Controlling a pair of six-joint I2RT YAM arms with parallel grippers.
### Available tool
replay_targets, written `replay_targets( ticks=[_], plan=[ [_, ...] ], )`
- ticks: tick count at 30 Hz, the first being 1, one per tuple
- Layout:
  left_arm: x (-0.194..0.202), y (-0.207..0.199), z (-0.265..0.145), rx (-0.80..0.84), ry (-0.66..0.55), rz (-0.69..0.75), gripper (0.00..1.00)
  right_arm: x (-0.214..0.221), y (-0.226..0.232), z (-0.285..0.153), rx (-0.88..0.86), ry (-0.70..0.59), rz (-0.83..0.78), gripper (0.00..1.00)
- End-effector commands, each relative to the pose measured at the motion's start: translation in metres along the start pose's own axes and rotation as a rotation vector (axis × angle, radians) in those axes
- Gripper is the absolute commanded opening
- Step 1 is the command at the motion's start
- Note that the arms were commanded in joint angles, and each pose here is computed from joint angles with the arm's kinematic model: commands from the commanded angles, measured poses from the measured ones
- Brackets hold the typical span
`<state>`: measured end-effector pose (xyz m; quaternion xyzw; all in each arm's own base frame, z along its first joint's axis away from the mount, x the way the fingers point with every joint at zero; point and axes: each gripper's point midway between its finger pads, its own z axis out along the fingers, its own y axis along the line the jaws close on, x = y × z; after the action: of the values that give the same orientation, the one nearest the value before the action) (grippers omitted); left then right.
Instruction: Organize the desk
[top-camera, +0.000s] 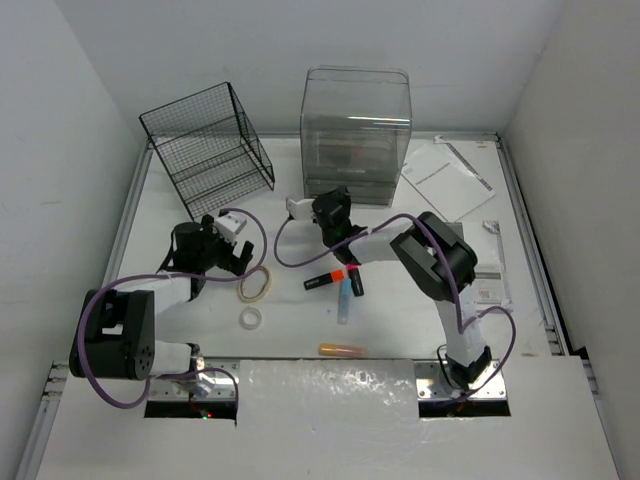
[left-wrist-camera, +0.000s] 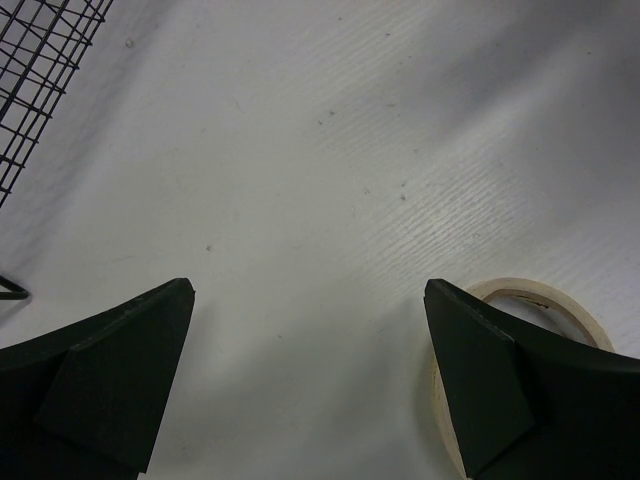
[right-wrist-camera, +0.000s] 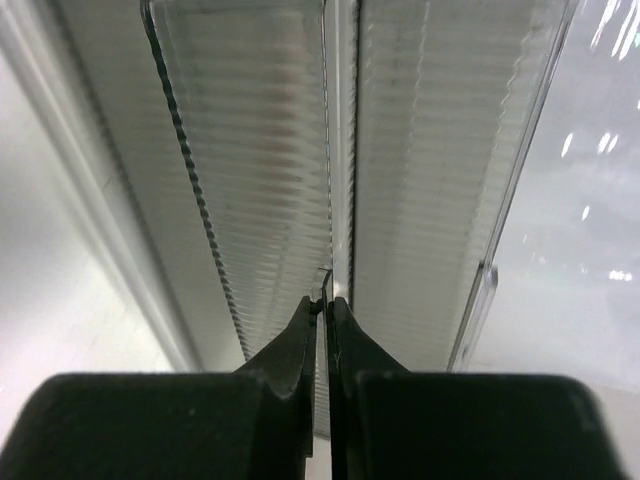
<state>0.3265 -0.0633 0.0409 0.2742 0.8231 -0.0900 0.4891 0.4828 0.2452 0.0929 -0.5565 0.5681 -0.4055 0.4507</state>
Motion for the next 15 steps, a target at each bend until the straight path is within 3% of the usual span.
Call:
replay_targets(
  ticks=[1, 15],
  plan=[
    [-0.023, 0.007, 0.001, -0.011, -0.068, 0.026, 1.0, -0.004, -0.003, -0.028, 0.001, -0.026, 0.056, 0.0],
    [-0.026, 0.007, -0.001, -0.007, -0.075, 0.027, 1.0, -0.01, 0.041, -0.136, -0.003, -0.088, 0.139, 0.0]
  ],
)
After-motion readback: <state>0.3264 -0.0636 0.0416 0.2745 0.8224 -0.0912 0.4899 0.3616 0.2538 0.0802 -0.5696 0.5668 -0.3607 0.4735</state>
